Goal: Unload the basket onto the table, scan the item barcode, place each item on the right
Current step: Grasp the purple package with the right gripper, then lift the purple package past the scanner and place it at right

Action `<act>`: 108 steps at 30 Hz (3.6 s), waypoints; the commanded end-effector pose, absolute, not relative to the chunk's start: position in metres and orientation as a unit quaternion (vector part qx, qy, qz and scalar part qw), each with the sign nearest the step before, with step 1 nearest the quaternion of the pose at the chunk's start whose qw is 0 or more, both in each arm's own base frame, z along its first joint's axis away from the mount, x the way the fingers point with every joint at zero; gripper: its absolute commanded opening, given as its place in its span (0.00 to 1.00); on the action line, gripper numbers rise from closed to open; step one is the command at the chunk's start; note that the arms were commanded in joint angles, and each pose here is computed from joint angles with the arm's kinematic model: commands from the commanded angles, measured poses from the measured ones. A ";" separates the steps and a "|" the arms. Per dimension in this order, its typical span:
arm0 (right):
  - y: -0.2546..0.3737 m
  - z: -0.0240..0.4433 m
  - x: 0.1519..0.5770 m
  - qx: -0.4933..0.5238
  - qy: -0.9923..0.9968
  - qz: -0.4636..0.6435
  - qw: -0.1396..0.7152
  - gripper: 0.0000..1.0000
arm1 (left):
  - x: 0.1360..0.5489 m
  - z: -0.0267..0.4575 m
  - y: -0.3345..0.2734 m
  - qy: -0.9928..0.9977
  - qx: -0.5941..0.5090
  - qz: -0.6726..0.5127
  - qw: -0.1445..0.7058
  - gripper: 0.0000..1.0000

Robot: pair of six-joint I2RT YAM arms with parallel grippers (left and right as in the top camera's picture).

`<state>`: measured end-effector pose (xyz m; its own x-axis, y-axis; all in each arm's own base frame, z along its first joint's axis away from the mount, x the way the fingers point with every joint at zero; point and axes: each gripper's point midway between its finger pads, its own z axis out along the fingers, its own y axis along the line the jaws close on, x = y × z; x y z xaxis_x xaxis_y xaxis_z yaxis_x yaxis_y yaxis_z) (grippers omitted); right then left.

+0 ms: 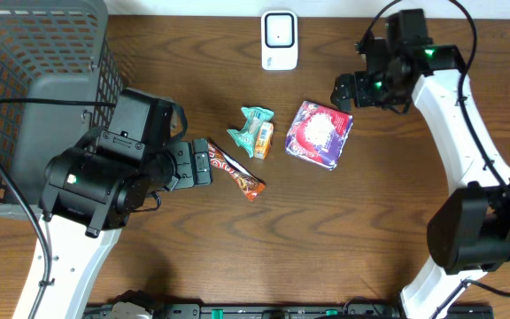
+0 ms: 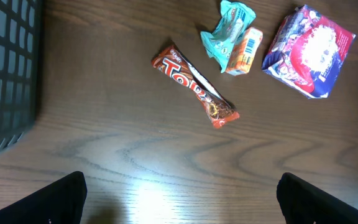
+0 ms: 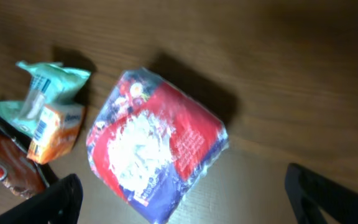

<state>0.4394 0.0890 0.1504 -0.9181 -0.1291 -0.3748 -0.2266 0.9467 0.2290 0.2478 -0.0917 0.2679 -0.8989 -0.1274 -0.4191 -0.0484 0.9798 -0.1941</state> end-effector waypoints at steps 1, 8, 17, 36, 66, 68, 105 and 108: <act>0.112 0.128 0.435 -0.196 0.932 0.241 0.186 0.99 | 0.248 0.271 -0.090 0.969 -0.043 -0.086 0.227 0.98; 0.114 0.067 0.446 -0.188 0.929 0.268 0.172 0.99 | 0.248 0.271 -0.090 0.969 -0.043 -0.086 0.226 0.98; 0.127 0.061 0.396 -0.156 0.932 0.322 0.059 0.83 | 0.248 0.271 -0.090 0.969 -0.043 -0.086 0.226 0.98; 0.113 0.106 0.410 -0.127 0.969 0.166 0.132 0.99 | 0.248 0.271 -0.090 0.969 -0.043 -0.086 0.227 0.98; 0.159 0.152 0.503 0.011 0.920 0.317 0.229 0.01 | 0.248 0.271 -0.090 0.969 -0.043 -0.086 0.226 0.98; 0.167 0.168 0.523 0.021 0.902 0.335 0.273 0.01 | 0.248 0.271 -0.090 0.969 -0.043 -0.086 0.227 0.98; -0.165 0.114 0.476 0.559 0.790 0.001 0.250 0.02 | 0.248 0.271 -0.090 0.969 -0.043 -0.086 0.227 0.98; -0.206 0.095 0.443 0.666 0.716 -0.012 0.212 0.01 | 0.248 0.271 -0.090 0.969 -0.043 -0.086 0.226 0.98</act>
<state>0.4615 -0.1654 0.1000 -0.3094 0.8941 -0.3240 0.8827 0.3967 0.2520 0.2477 -0.0917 0.2680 -0.8989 -0.1274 -0.4191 -0.0484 0.9798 -0.1941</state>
